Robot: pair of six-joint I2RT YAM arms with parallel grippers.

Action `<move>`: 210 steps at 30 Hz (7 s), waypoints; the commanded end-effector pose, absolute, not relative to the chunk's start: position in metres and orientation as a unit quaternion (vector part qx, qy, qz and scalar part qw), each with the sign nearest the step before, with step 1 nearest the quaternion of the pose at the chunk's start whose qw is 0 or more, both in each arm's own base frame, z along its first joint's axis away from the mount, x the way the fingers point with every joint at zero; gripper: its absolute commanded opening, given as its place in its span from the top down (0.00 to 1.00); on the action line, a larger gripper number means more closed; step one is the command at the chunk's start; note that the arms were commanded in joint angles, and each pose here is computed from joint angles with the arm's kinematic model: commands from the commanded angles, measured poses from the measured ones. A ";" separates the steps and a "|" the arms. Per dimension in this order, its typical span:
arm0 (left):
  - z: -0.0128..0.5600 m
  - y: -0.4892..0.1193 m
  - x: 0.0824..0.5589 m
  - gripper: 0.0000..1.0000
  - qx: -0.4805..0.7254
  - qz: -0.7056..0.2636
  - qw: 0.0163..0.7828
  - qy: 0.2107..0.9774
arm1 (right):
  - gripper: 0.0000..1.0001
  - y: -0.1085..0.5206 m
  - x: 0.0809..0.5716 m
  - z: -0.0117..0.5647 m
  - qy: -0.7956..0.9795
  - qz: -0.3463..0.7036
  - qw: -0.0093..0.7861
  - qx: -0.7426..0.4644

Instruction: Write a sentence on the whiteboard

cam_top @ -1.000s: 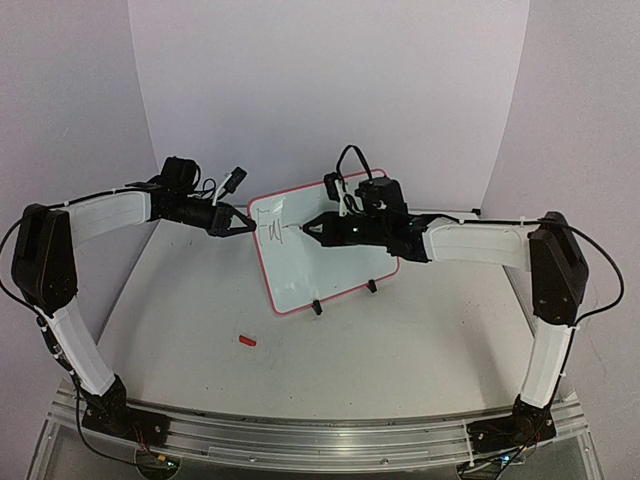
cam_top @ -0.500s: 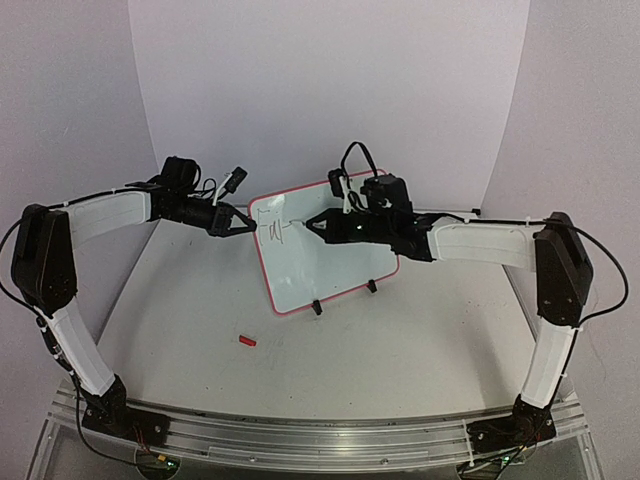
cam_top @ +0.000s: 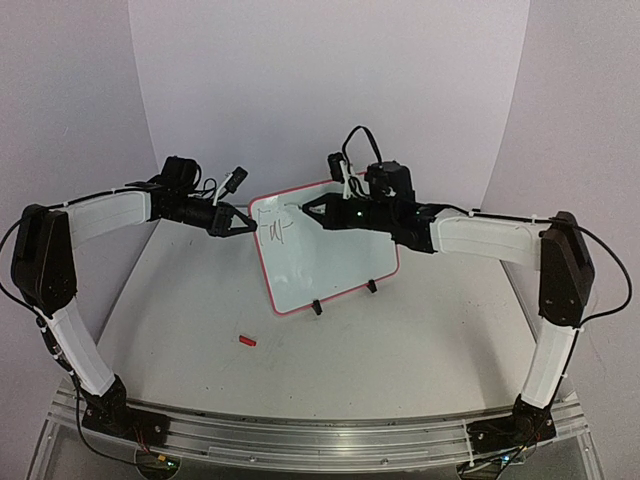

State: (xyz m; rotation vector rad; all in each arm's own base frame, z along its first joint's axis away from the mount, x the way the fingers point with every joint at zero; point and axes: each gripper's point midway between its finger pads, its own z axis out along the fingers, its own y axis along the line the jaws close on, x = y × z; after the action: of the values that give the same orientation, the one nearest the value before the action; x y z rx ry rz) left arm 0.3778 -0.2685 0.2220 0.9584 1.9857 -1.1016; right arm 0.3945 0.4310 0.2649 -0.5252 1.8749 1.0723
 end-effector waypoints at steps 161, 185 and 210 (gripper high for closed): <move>0.233 -0.279 0.361 1.00 0.392 -0.417 0.327 0.752 | 1.00 0.388 0.380 0.249 0.779 0.387 0.460 -0.179; 0.226 -0.281 0.362 1.00 0.391 -0.415 0.319 0.757 | 1.00 0.364 0.401 0.263 0.766 0.433 0.423 -0.216; 0.222 -0.282 0.362 1.00 0.392 -0.413 0.316 0.759 | 1.00 0.354 0.428 0.219 0.810 0.378 0.419 -0.159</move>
State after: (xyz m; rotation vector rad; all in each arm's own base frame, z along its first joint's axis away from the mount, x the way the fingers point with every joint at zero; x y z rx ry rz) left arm 0.3745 -0.2724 0.2226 0.9683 1.9964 -1.0820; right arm 0.4264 0.3576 0.2247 -0.4240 2.0155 0.9788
